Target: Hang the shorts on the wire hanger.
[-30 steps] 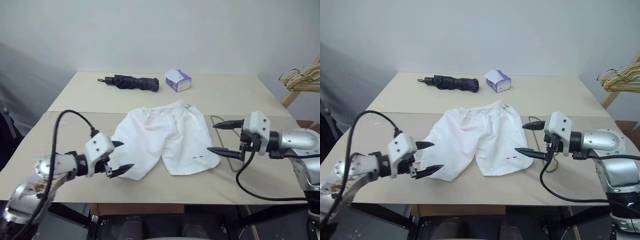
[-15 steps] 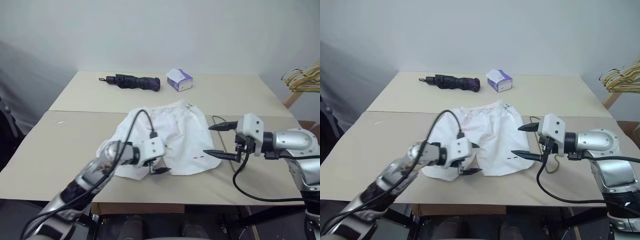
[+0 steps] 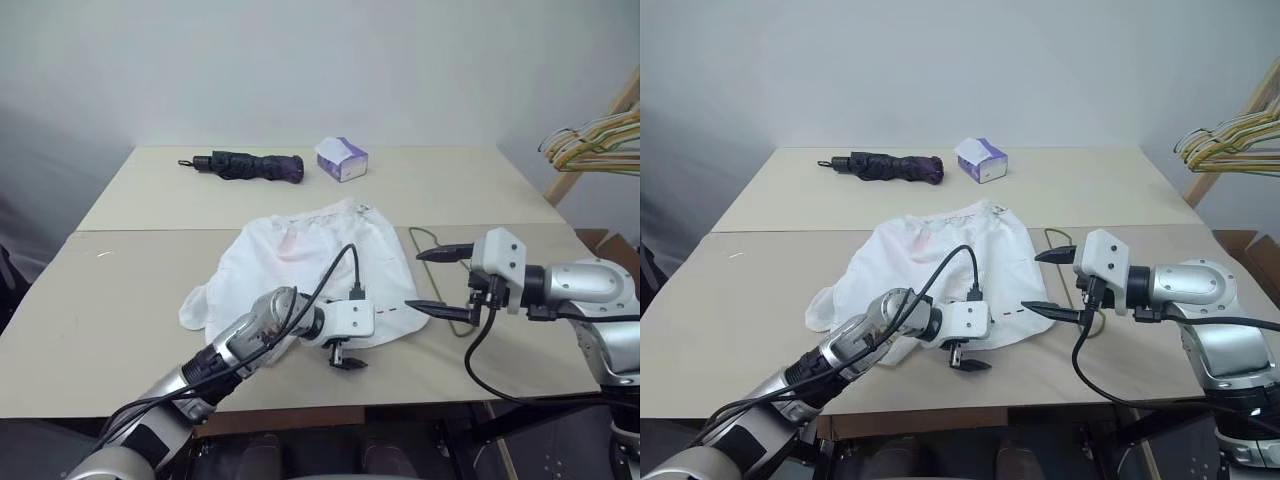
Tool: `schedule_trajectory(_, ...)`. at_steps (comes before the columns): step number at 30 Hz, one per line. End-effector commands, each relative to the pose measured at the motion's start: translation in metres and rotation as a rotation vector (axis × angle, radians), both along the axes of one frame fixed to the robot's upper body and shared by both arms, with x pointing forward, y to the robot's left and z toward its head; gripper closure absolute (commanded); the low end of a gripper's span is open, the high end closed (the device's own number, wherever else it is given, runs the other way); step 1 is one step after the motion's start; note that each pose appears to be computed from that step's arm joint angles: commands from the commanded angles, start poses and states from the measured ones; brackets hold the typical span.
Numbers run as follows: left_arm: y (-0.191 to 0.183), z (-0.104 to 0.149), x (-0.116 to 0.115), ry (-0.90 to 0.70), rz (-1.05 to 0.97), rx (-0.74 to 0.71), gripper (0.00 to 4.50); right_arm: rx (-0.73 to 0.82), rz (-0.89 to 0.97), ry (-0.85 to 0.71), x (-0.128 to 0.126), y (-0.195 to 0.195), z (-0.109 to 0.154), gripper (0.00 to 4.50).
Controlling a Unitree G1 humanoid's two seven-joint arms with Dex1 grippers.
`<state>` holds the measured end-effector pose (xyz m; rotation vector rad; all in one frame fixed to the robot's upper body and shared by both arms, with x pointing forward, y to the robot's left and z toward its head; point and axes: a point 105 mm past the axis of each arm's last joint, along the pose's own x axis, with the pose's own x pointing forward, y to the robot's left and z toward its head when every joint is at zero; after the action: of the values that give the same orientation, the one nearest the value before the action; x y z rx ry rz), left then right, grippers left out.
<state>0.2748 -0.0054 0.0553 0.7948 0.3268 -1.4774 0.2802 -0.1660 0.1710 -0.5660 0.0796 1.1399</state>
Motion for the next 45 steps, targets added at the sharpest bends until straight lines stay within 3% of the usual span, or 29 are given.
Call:
schedule_trajectory(1, 0.004, -0.006, 0.014, -0.156, -0.01, 0.1, 0.0, -0.006, 0.006, -0.067, 0.0, 0.001, 0.013, 0.04)
schedule_trajectory(3, 0.008, -0.014, 0.019, -0.2, -0.008, 0.151, 0.0, -0.004, 0.006, -0.072, 0.001, 0.001, 0.013, 0.04)
schedule_trajectory(6, 0.01, -0.018, 0.023, -0.206, 0.027, 0.159, 0.63, -0.004, 0.004, -0.077, 0.001, 0.001, 0.013, 0.0)
schedule_trajectory(18, 0.017, -0.008, 0.046, -0.221, 0.114, 0.119, 4.46, -0.006, -0.004, -0.089, 0.003, -0.001, 0.013, 0.0)
schedule_trajectory(25, 0.038, 0.013, 0.053, -0.254, 0.072, 0.041, 4.46, -0.001, -0.007, -0.089, 0.001, 0.0, 0.013, 0.0)
schedule_trajectory(29, 0.082, 0.026, 0.041, -0.273, -0.03, 0.015, 4.46, -0.001, -0.012, -0.089, 0.001, -0.001, 0.013, 0.0)
schedule_trajectory(32, 0.136, 0.036, 0.036, -0.266, -0.028, 0.075, 4.46, 0.0, -0.012, -0.084, 0.0, 0.0, 0.011, 0.0)
schedule_trajectory(38, 0.219, 0.061, 0.053, -0.319, 0.146, 0.213, 4.46, 0.005, 0.003, -0.073, 0.0, 0.004, 0.009, 0.0)
schedule_trajectory(43, 0.265, 0.075, 0.067, -0.376, 0.317, 0.282, 4.46, 0.007, 0.016, -0.065, 0.0, 0.006, 0.008, 0.0)
schedule_trajectory(45, 0.269, 0.077, 0.066, -0.348, 0.35, 0.264, 4.03, 0.009, 0.024, -0.062, 0.0, 0.008, 0.007, 0.0)
